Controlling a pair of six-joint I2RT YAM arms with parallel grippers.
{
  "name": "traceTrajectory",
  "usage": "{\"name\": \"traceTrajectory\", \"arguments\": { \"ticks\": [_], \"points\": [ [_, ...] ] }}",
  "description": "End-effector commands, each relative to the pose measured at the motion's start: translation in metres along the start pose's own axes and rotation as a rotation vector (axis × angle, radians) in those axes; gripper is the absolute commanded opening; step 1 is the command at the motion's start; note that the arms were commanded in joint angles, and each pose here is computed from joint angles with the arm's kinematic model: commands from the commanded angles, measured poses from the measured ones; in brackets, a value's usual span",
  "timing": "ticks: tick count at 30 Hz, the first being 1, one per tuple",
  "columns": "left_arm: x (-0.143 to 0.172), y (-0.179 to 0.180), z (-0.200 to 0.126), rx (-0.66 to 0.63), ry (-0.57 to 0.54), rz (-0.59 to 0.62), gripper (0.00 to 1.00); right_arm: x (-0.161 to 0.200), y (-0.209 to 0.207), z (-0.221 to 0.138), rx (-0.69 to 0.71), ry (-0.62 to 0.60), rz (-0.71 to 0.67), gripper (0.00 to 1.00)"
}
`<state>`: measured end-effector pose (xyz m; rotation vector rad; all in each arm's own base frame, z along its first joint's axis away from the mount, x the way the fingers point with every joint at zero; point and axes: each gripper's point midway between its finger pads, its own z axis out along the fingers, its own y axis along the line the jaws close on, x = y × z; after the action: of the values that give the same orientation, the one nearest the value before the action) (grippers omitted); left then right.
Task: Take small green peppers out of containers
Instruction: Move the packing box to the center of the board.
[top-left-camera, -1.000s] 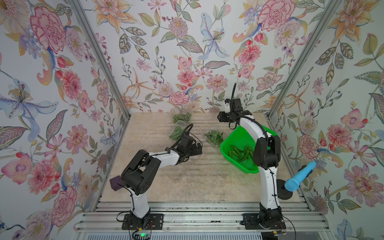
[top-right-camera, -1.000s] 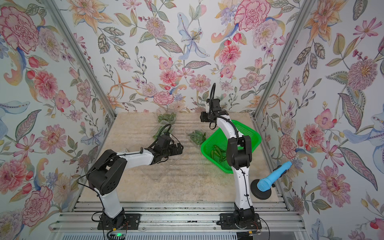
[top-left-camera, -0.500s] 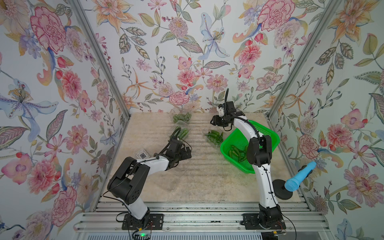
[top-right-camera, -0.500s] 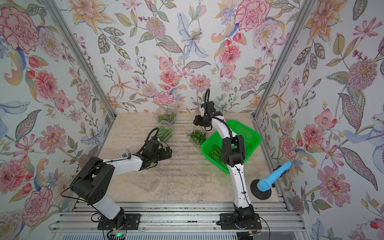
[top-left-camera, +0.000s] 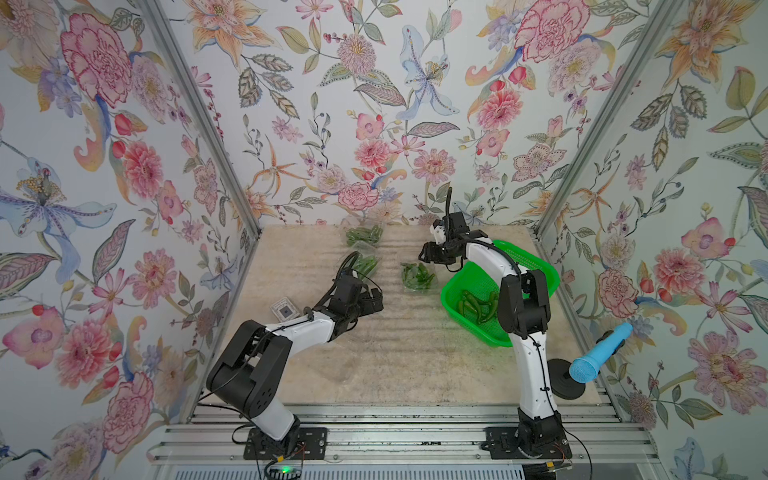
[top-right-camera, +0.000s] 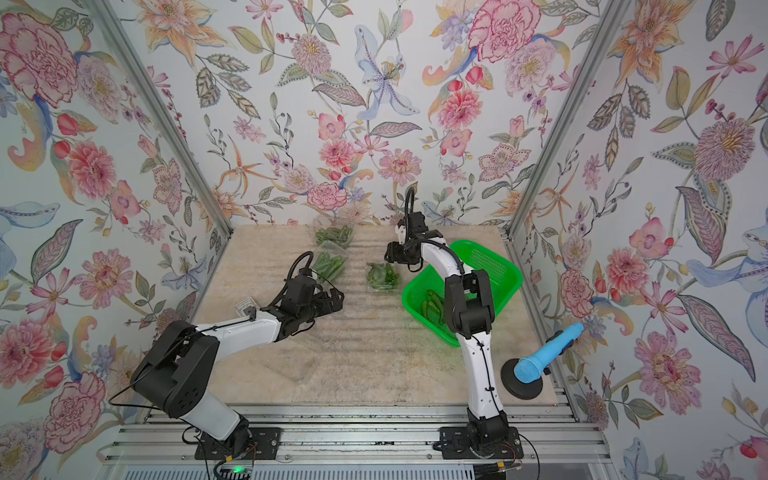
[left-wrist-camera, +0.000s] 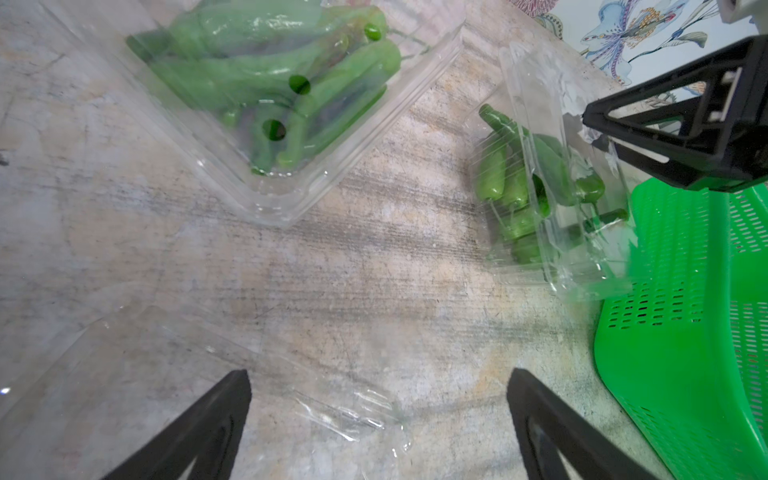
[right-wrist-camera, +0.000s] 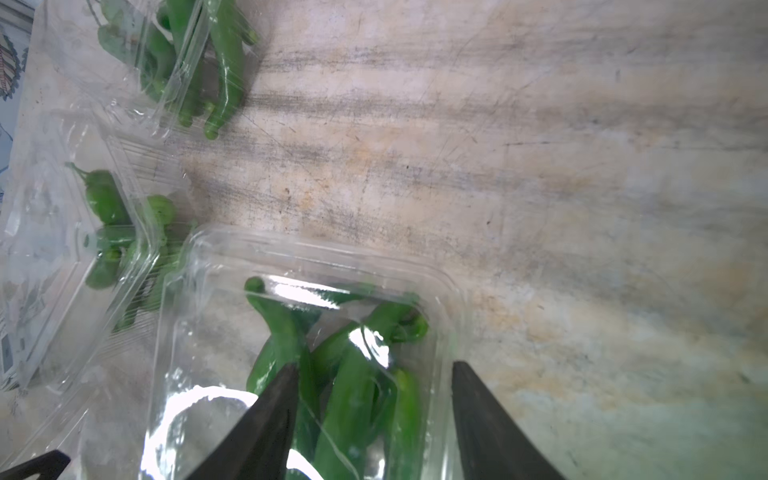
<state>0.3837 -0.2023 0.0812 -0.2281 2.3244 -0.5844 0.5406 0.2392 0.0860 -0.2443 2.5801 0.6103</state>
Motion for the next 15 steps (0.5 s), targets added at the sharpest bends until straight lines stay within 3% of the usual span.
{"name": "traceTrajectory", "arguments": {
  "ticks": [1,15],
  "points": [
    [-0.015,-0.009,0.008,0.032,-0.04,-0.051,1.0,0.028,0.025,-0.002,-0.026,0.074,-0.05,0.61],
    [-0.018,0.009,-0.003,-0.024,-0.07,-0.078,1.0,0.082,0.069,-0.011,-0.195,0.184,-0.211,0.58]
  ]
}}
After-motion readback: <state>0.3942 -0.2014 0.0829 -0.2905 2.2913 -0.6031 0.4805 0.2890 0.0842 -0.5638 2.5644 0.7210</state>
